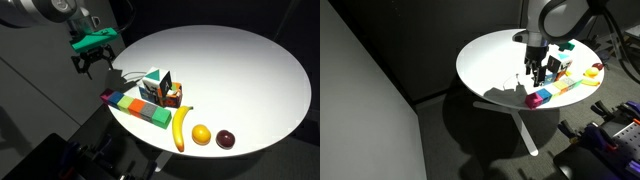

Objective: Move the pink block from the line of blocks to the left side of the table

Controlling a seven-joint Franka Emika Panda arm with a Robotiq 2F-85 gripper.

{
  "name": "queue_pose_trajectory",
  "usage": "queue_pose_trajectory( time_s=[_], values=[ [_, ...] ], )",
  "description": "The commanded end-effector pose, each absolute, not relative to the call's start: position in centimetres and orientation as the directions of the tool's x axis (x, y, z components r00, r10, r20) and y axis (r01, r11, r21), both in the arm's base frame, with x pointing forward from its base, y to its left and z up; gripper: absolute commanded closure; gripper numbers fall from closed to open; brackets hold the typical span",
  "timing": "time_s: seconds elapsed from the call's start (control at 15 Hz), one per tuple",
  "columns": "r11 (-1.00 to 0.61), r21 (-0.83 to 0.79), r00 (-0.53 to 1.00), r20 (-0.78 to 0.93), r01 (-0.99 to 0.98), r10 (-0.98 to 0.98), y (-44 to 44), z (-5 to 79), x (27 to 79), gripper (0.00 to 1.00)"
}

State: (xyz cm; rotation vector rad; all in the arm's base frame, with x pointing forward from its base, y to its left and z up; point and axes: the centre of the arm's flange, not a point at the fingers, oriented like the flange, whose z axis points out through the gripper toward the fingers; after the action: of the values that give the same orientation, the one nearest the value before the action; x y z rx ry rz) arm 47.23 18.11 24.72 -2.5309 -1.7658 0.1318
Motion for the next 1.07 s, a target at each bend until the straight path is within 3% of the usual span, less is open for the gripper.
queue_pose_trajectory(
  time_s=[0.0,1.0],
  values=[
    [-0.289,-0.08,0.286,-0.037,0.954,0.957,17.8,24.2,47.1,0.0],
    [-0.072,-0.143,0.067,-0.043,0.987,0.997,17.1,20.6,45.9,0.0]
  ],
)
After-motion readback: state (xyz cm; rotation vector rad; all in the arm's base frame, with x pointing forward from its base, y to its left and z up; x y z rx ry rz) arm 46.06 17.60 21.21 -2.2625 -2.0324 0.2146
